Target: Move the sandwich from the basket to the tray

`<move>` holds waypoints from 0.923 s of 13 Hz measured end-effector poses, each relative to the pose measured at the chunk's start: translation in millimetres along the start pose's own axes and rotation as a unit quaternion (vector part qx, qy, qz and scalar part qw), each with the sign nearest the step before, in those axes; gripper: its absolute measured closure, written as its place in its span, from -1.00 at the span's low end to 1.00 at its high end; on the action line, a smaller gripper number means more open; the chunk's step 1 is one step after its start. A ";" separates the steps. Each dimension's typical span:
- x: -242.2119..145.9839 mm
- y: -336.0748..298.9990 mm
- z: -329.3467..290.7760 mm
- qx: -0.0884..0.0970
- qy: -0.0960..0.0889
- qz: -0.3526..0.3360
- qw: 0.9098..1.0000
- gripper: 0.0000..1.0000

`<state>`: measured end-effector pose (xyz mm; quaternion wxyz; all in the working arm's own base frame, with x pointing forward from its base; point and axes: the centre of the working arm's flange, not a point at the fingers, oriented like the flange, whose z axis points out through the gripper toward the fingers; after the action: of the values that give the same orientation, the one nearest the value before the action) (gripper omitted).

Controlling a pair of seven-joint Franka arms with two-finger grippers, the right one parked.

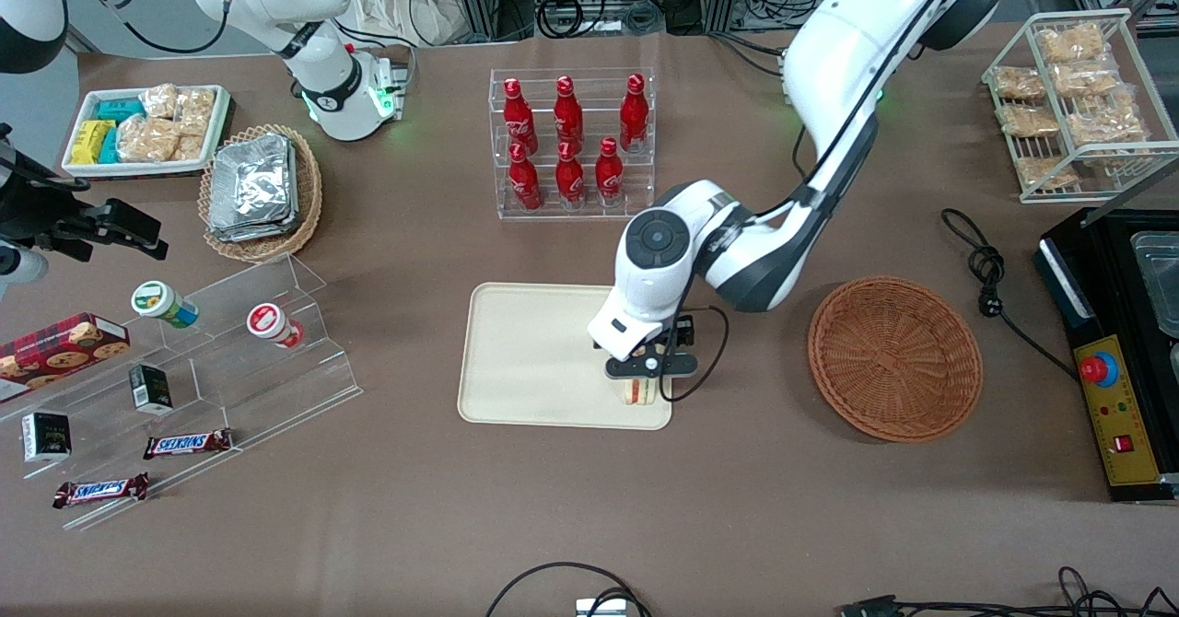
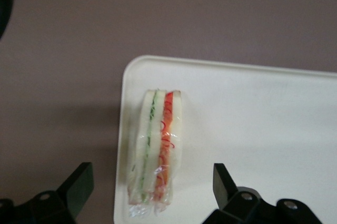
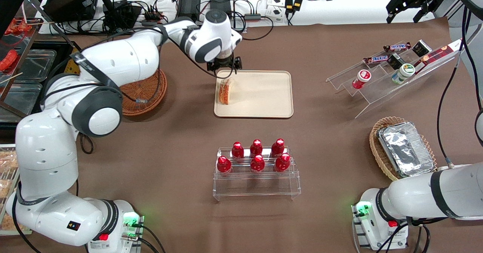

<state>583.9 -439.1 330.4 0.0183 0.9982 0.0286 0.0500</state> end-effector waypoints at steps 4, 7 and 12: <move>29.3 -59.4 -111.2 -0.005 0.000 -0.042 0.999 -1.00; 47.6 -130.9 -170.1 0.000 -0.026 -0.036 0.999 -1.00; 58.9 -258.9 -208.9 0.031 -0.041 -0.005 0.999 -1.00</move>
<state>607.2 -170.3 533.8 -0.0115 0.9993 0.0347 0.0082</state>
